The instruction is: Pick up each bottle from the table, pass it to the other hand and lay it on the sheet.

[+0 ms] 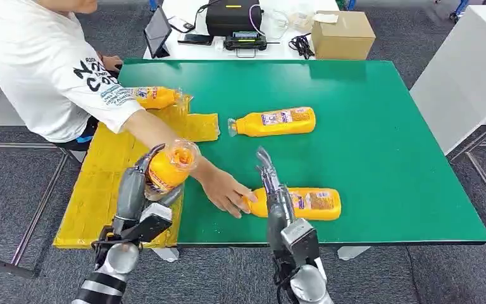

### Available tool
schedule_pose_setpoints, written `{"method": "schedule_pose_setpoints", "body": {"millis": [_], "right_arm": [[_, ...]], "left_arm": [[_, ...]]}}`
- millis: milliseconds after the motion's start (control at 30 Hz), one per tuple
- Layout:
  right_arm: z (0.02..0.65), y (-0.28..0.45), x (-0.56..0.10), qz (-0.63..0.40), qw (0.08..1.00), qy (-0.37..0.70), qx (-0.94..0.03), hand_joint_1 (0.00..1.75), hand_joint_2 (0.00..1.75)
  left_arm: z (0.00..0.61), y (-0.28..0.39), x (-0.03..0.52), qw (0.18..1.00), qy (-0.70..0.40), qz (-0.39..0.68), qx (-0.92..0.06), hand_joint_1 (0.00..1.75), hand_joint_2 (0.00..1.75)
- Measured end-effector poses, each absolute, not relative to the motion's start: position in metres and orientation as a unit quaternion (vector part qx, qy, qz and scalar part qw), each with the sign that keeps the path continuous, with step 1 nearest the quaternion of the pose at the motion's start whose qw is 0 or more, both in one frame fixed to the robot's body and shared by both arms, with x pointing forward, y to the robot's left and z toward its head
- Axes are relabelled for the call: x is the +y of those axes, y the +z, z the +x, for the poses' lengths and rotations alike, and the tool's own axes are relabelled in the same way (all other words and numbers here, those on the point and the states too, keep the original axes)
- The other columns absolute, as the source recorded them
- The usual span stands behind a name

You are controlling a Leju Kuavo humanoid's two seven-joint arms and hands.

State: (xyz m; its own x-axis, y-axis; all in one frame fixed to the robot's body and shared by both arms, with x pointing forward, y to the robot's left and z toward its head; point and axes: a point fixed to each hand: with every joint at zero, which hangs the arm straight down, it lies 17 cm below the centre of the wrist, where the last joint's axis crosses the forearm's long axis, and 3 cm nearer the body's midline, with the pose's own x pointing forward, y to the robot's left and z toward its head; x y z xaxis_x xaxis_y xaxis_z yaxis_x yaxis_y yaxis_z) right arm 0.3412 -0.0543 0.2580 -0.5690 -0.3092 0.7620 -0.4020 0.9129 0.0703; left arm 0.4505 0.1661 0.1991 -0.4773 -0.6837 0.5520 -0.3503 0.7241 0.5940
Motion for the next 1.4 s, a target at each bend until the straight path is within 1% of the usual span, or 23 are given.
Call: {"method": "schedule_pose_setpoints", "body": {"millis": [167,267,400,533,633,767,800,1033,1200,1400], "right_arm": [[0.336,0.275,-0.057,0.205,0.397,0.051,-0.893,0.00,0.00],[0.333,0.279,-0.058,0.208,0.392,0.049,-0.895,0.00,0.00],[0.332,0.281,-0.060,0.208,0.390,0.048,-0.896,0.00,0.00],[0.331,0.282,-0.060,0.208,0.388,0.047,-0.896,0.00,0.00],[0.330,0.282,-0.059,0.212,0.388,0.046,-0.896,0.00,0.00],[0.328,0.281,-0.056,0.216,0.389,0.047,-0.894,0.00,0.00],[0.328,0.281,-0.056,0.217,0.389,0.048,-0.894,0.00,1.75],[0.328,0.278,-0.053,0.220,0.398,0.052,-0.889,0.00,1.75],[0.329,0.277,-0.054,0.226,0.403,0.045,-0.886,0.00,1.75],[0.330,0.277,-0.055,0.227,0.405,0.043,-0.884,0.00,1.75]], "left_arm": [[0.467,0.189,0.170,0.330,-0.322,0.438,-0.772,1.75,1.75],[0.477,0.170,0.181,0.316,-0.377,0.479,-0.727,1.75,1.75],[0.483,0.156,0.197,0.325,-0.392,0.491,-0.707,1.75,1.75],[0.485,0.149,0.201,0.325,-0.401,0.495,-0.699,1.75,1.75],[0.487,0.140,0.207,0.317,-0.425,0.516,-0.673,1.75,1.75],[0.491,0.125,0.222,0.333,-0.435,0.518,-0.656,1.75,1.75],[0.492,0.121,0.225,0.338,-0.437,0.517,-0.654,1.75,1.75],[0.503,0.099,0.245,0.409,-0.405,0.476,-0.665,1.75,1.75],[0.511,0.085,0.248,0.432,-0.416,0.468,-0.649,1.75,1.75],[0.516,0.082,0.248,0.439,-0.420,0.465,-0.644,1.75,1.75]]}}
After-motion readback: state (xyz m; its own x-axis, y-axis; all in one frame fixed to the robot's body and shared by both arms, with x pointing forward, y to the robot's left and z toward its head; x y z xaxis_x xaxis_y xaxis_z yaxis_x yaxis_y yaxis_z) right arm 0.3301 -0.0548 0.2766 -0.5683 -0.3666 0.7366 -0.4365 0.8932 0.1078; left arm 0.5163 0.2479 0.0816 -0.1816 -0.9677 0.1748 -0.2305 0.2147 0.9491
